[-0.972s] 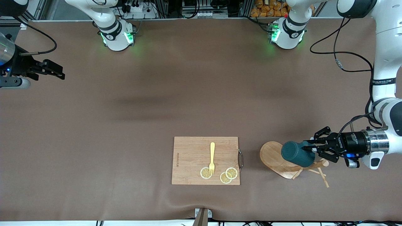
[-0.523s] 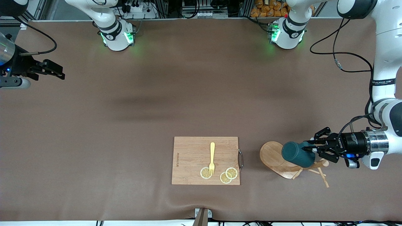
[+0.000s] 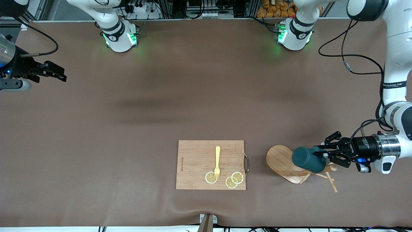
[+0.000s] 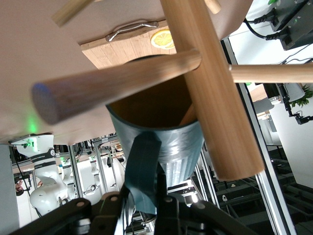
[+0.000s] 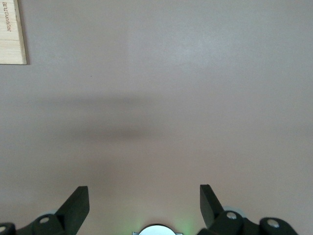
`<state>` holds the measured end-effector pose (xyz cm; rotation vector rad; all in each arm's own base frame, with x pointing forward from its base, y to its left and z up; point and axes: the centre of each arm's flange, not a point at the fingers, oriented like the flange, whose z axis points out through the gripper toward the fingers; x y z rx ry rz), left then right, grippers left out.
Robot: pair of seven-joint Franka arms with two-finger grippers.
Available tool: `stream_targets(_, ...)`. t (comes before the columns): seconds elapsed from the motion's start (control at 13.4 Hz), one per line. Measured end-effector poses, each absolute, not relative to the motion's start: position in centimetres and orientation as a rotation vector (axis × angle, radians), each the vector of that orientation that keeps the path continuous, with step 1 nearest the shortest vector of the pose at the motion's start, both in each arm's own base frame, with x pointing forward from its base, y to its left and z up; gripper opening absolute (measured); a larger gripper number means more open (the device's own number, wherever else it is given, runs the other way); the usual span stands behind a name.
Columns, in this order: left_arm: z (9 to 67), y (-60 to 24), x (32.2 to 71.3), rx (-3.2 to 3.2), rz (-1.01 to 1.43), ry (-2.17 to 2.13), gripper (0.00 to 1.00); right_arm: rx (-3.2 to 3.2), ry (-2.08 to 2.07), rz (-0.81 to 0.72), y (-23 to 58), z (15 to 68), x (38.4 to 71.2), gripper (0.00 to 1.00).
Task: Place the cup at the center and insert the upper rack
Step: 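Open the left gripper and pull it away from the hanging mug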
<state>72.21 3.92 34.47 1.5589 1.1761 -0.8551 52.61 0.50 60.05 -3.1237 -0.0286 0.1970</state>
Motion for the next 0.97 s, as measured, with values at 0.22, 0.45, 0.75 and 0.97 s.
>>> stream_targets(0.22,34.4,3.9,72.2,1.557,-0.857,1.176,0.21,-3.124,-0.029,0.197,0.5,60.1,52.6,1.0)
stream_targets(0.45,34.1,3.8,72.3,1.545,-0.865,1.177,0.26,-3.124,-0.029,0.197,0.5,60.1,52.6,1.0)
stream_targets(0.75,34.6,3.3,72.5,1.491,-0.919,1.227,0.71,-3.124,-0.029,0.197,0.5,60.1,52.6,1.0)
stream_targets(0.97,36.5,3.1,72.7,1.436,-0.965,1.245,1.0,-3.124,-0.029,0.198,0.5,60.1,52.6,1.0)
